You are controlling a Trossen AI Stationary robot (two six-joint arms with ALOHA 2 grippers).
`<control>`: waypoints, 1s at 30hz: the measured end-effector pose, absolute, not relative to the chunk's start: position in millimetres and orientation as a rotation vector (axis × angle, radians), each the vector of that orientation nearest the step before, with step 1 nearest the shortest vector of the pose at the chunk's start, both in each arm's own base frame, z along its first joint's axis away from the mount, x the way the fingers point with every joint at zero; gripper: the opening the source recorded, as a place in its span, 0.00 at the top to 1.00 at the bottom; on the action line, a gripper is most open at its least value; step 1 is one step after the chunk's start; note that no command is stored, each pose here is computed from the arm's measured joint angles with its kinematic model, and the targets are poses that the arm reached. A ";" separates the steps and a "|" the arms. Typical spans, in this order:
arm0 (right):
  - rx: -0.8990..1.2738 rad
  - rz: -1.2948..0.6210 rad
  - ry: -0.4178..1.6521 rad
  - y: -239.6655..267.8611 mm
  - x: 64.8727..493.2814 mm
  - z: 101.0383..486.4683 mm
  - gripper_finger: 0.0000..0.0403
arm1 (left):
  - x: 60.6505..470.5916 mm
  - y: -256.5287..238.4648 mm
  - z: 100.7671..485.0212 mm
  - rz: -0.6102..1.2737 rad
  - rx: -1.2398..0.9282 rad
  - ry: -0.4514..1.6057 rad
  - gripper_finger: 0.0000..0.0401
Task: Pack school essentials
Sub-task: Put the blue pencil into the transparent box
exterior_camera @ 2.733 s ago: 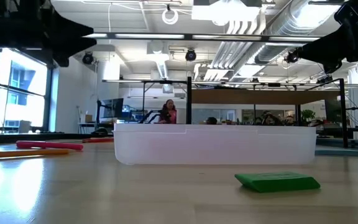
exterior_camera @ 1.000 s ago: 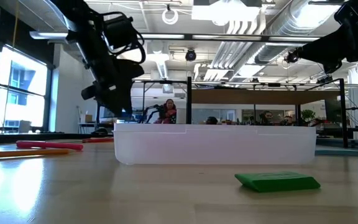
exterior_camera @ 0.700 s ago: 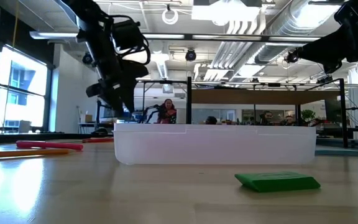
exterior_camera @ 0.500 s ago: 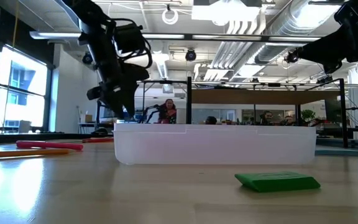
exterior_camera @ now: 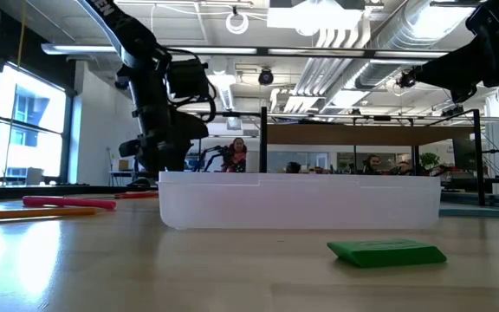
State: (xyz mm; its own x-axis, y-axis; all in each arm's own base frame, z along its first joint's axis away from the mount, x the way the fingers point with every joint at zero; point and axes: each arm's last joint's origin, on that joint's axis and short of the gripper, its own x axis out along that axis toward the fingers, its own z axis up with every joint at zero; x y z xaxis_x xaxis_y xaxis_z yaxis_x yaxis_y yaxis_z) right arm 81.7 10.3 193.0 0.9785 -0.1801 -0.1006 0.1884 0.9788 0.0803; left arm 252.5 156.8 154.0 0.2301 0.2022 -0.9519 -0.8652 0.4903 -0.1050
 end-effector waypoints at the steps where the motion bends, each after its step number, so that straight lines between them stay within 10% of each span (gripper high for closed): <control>1: 0.090 -0.186 0.093 10.2 81.7 193.0 0.73 | 252.8 156.8 152.5 0.833 -0.750 1.100 0.56; 30: 0.089 -0.186 0.094 10.2 81.7 193.0 0.73 | 256.0 160.6 142.7 0.851 -0.728 1.106 0.56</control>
